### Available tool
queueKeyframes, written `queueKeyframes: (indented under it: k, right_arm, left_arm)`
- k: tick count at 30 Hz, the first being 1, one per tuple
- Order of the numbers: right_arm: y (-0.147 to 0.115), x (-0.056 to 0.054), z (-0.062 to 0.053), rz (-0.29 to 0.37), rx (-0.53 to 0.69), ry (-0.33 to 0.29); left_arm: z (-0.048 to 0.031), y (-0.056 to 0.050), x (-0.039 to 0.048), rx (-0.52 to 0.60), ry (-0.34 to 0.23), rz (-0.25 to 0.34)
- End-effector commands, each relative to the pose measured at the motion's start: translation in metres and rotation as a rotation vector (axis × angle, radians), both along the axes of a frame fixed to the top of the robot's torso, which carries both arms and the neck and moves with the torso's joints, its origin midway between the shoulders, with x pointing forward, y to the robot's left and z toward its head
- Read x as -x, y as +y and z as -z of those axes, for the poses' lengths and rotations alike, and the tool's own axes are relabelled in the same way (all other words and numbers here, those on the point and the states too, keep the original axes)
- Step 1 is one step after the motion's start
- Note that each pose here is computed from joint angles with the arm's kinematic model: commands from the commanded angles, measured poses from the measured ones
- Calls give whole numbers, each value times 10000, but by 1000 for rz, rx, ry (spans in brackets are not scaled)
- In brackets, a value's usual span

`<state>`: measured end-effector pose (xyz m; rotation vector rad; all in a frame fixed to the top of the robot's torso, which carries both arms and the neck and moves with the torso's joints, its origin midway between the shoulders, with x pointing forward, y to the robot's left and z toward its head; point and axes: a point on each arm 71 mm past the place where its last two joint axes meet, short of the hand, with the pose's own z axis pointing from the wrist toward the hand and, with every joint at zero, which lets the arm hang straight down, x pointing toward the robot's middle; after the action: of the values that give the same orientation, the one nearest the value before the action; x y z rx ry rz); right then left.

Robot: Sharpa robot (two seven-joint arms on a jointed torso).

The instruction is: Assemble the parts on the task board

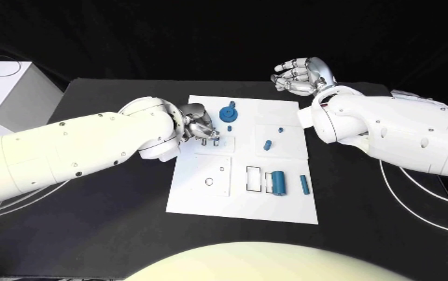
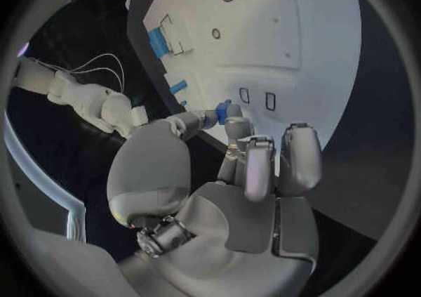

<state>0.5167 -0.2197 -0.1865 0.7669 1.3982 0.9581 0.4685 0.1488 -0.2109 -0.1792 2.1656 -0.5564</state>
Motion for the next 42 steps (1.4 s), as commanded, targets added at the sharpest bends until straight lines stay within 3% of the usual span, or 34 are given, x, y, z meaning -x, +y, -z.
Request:
queueKeyframes:
  k: [1,10,42]
  right_arm:
    - [5,4,-3,-12,5,-18]
    - [2,8,6,-13,4,-14]
    - [-8,8,13,-15,2,-7]
  left_arm:
    - [-7,-28,-11,-13,-80,11]
    - [84,-46,-7,-28,-78,16]
    - [199,-42,-30,-72,-13,42]
